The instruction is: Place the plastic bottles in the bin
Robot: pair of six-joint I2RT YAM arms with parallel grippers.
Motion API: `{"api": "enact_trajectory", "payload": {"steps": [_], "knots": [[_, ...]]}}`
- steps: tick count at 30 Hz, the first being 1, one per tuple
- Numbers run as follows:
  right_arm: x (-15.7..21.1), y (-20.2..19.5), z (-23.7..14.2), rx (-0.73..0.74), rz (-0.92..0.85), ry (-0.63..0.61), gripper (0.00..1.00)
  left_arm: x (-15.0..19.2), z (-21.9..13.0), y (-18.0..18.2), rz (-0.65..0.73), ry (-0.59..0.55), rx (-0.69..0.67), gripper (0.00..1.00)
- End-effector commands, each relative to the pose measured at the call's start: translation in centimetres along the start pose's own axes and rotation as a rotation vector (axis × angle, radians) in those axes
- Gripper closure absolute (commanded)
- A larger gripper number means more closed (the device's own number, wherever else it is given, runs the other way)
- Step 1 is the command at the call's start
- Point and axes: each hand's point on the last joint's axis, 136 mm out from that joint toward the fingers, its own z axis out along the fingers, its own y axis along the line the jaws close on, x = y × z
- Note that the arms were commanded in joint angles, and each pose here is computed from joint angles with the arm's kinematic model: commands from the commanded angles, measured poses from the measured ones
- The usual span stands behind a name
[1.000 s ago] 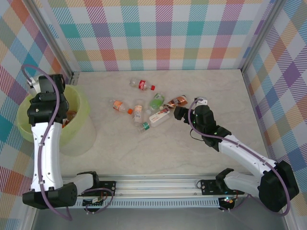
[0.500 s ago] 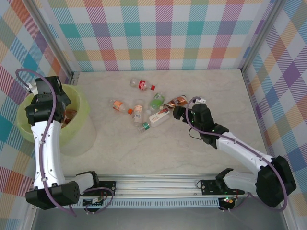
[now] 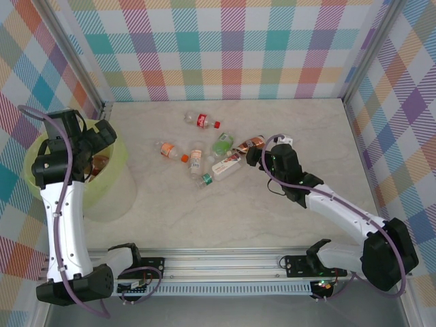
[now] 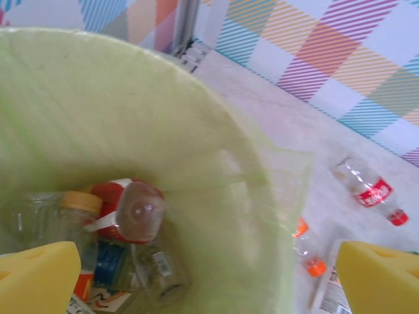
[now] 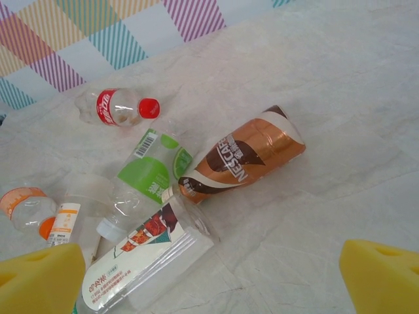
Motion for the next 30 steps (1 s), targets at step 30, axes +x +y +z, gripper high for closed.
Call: {"api": "enact_trajectory", "payload": {"steps": [30], "knots": [[-0.2, 4.4, 1.2, -0.143, 0.0, 0.14, 0.0, 16.0, 10.2, -21.7, 0.035, 0.325, 0.265, 0.0]]}}
